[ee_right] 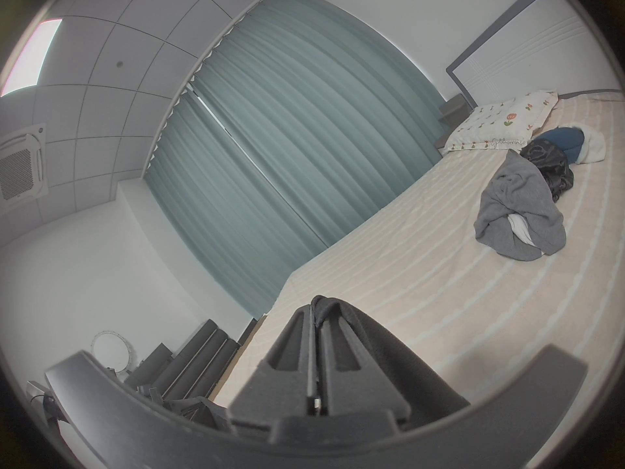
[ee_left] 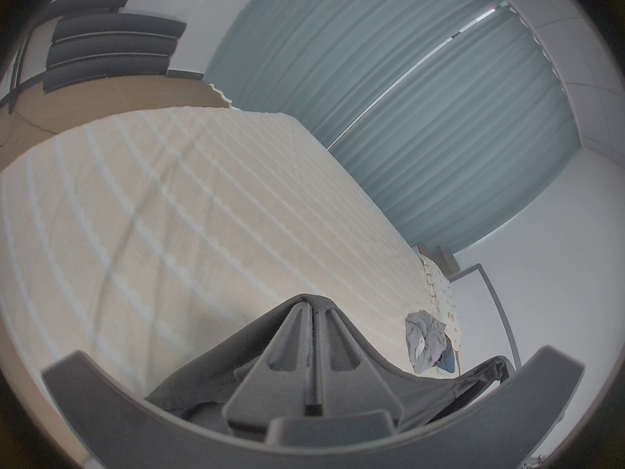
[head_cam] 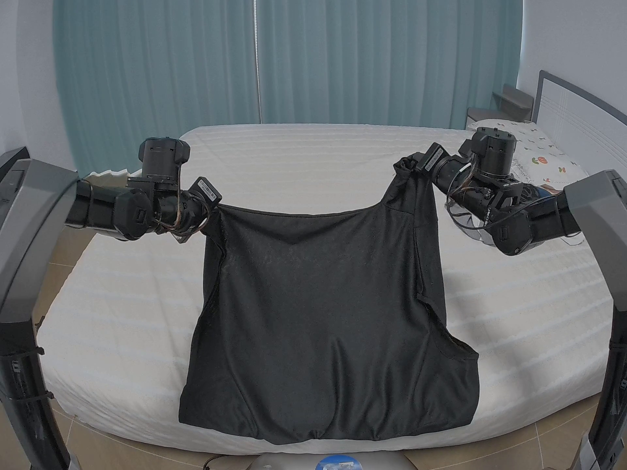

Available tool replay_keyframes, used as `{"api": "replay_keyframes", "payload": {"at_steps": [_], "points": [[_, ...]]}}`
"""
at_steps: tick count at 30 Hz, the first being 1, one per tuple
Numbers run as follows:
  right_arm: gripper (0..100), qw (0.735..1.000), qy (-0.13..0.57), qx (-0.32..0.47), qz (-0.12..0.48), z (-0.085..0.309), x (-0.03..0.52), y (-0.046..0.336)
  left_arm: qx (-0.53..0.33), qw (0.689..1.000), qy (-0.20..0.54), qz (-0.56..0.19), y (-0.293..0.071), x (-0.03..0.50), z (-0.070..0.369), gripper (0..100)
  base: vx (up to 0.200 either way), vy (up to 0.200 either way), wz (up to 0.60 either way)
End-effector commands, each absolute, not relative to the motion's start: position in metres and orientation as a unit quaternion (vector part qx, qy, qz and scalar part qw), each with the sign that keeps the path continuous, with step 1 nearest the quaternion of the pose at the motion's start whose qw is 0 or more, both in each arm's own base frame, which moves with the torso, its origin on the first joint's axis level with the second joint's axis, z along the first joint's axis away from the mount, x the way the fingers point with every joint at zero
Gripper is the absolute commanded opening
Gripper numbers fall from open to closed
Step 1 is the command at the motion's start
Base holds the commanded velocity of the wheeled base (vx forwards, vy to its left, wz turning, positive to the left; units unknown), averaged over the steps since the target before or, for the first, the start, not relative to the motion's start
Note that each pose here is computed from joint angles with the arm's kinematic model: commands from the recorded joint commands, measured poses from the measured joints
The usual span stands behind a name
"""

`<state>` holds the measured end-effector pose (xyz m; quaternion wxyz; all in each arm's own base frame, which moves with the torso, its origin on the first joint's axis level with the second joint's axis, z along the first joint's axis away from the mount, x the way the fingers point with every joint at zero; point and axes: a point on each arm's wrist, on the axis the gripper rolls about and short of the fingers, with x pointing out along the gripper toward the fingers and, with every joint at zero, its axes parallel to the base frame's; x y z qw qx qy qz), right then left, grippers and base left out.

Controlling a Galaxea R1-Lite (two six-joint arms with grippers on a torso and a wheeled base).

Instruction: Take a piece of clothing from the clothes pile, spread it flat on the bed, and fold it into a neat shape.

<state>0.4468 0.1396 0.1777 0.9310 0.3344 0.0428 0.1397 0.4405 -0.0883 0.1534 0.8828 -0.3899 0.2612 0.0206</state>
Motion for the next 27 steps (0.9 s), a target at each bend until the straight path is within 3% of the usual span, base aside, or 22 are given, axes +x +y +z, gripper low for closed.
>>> {"api": "replay_keyframes", "payload": {"at_steps": [1, 5, 6, 7, 8, 16, 27], "points": [[0, 0.934, 0.081, 0.328, 0.119, 0.128, 0.47, 0.141, -0.388, 0.873, 0.291, 0.039, -0.091, 0.464, 0.109, 0, 0.0, 0.0, 0.0], [0, 0.934, 0.094, 0.325, 0.113, 0.103, 0.484, 0.145, -0.387, 0.871, 0.3, 0.045, -0.093, 0.476, 0.088, 0, 0.0, 0.0, 0.0], [100, 0.934, 0.096, 0.325, 0.112, 0.097, 0.488, 0.146, -0.387, 0.87, 0.301, 0.047, -0.093, 0.479, 0.084, 0, 0.0, 0.0, 0.0], [100, 0.934, 0.098, 0.324, 0.112, 0.092, 0.49, 0.147, -0.387, 0.87, 0.302, 0.047, -0.093, 0.481, 0.081, 0, 0.0, 0.0, 0.0], [100, 0.934, 0.102, 0.323, 0.11, 0.084, 0.493, 0.149, -0.386, 0.869, 0.307, 0.051, -0.092, 0.485, 0.073, 100, 0.0, 0.0, 0.0], [100, 0.947, 0.139, 0.279, 0.073, 0.022, 0.503, 0.153, -0.382, 0.861, 0.328, 0.075, -0.085, 0.5, 0.036, 100, 0.0, 0.0, 0.0], [100, 0.948, 0.179, 0.257, 0.05, 0.04, 0.478, 0.128, -0.412, 0.837, 0.341, 0.115, -0.051, 0.483, 0.052, 100, 0.0, 0.0, 0.0]]}}
